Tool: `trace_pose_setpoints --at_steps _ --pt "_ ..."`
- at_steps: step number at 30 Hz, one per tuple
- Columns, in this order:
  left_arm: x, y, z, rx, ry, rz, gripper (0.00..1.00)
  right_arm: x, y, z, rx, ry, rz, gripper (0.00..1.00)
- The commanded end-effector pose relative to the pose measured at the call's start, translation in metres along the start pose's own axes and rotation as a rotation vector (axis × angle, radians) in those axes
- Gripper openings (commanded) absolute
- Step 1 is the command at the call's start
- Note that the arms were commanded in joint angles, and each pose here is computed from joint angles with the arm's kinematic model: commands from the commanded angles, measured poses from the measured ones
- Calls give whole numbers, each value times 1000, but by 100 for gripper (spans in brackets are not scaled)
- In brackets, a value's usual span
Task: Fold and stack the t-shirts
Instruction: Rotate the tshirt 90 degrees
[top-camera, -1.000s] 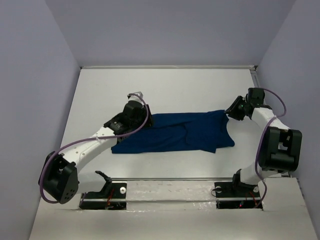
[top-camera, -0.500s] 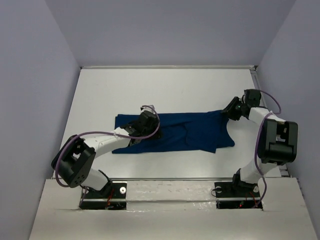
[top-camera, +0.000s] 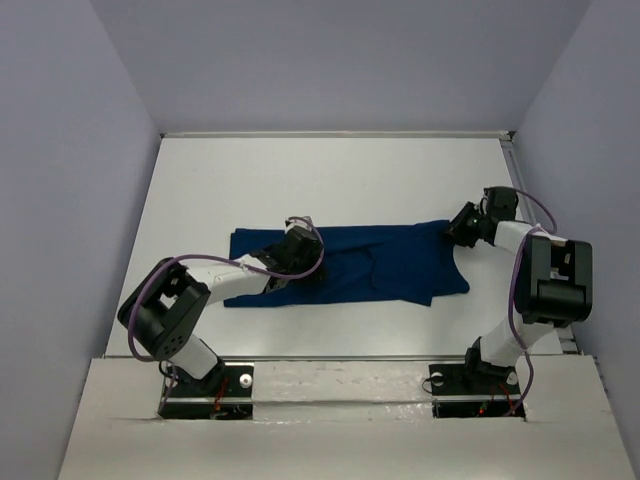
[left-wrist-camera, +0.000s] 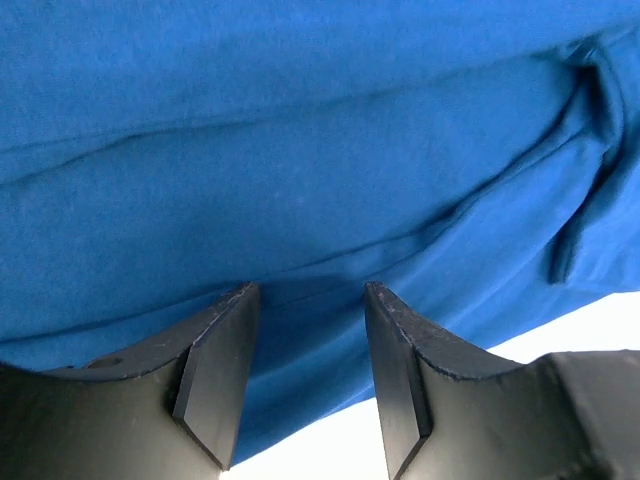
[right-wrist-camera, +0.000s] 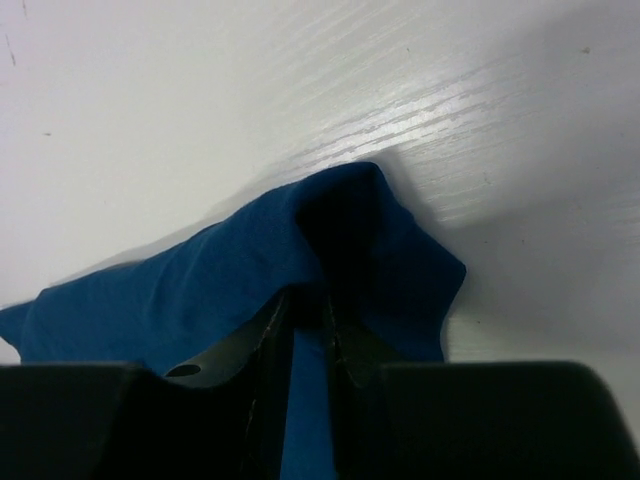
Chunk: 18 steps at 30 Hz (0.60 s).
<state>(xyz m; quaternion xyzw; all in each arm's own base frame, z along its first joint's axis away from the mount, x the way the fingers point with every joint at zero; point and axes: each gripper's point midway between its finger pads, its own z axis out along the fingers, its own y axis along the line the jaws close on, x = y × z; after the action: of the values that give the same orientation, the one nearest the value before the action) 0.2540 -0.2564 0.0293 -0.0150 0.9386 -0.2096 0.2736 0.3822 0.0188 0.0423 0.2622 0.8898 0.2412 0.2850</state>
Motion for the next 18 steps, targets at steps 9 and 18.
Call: trace_pose_setpoints --at_steps 9,18 --pt "25 20 12 -57 60 -9 47 -41 17 -6 -14 -108 -49 0" --pt "38 34 13 -95 90 1 47 -57 20 -6 7 -135 -62 0"
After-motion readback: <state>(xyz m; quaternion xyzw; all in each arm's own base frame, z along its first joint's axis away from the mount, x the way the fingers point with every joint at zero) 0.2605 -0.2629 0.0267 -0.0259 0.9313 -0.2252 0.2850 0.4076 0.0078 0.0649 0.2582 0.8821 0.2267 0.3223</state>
